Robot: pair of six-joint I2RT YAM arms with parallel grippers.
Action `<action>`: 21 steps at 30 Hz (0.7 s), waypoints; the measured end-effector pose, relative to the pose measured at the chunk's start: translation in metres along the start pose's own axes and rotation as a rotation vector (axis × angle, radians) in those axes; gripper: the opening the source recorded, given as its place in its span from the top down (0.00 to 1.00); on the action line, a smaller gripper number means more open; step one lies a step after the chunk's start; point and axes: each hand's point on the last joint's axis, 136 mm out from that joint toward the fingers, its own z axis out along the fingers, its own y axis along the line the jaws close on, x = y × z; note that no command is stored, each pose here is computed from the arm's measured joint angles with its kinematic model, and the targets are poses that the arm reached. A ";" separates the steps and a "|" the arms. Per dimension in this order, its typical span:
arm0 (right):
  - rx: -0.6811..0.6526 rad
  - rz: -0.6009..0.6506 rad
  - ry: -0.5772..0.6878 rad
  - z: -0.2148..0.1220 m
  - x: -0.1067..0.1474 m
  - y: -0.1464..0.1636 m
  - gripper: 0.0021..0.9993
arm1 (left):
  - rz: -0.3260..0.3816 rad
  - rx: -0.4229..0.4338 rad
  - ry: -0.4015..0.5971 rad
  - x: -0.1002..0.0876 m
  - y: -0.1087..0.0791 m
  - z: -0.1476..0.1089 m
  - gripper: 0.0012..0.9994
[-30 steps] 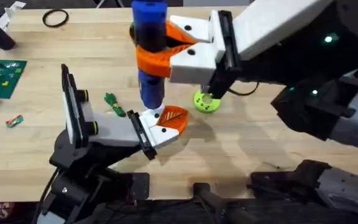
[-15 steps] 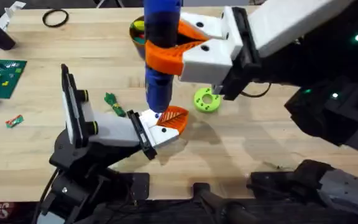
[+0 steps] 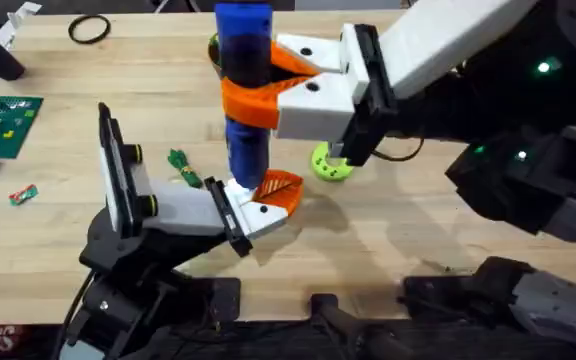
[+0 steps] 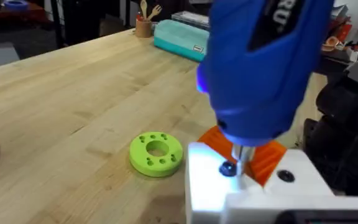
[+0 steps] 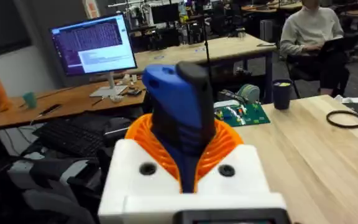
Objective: Pick up the gripper from the table and insert it into the empty holder that is missing its gripper. Then pick up a screw, insert it into the mounting hole, and use the screwdriver to tighten it. Finally, clean up the table by picking up the vegetable and placing it into the bucket.
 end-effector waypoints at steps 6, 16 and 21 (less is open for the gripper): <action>0.000 -0.010 -0.011 0.000 -0.003 0.000 0.94 | 0.000 0.000 0.000 0.000 0.000 0.000 0.99; -0.003 -0.024 -0.026 -0.001 -0.007 0.001 0.94 | 0.000 0.000 0.000 0.000 0.000 0.000 0.99; -0.003 -0.024 -0.026 -0.001 -0.007 0.001 0.94 | 0.000 0.000 0.000 0.000 0.000 0.000 0.99</action>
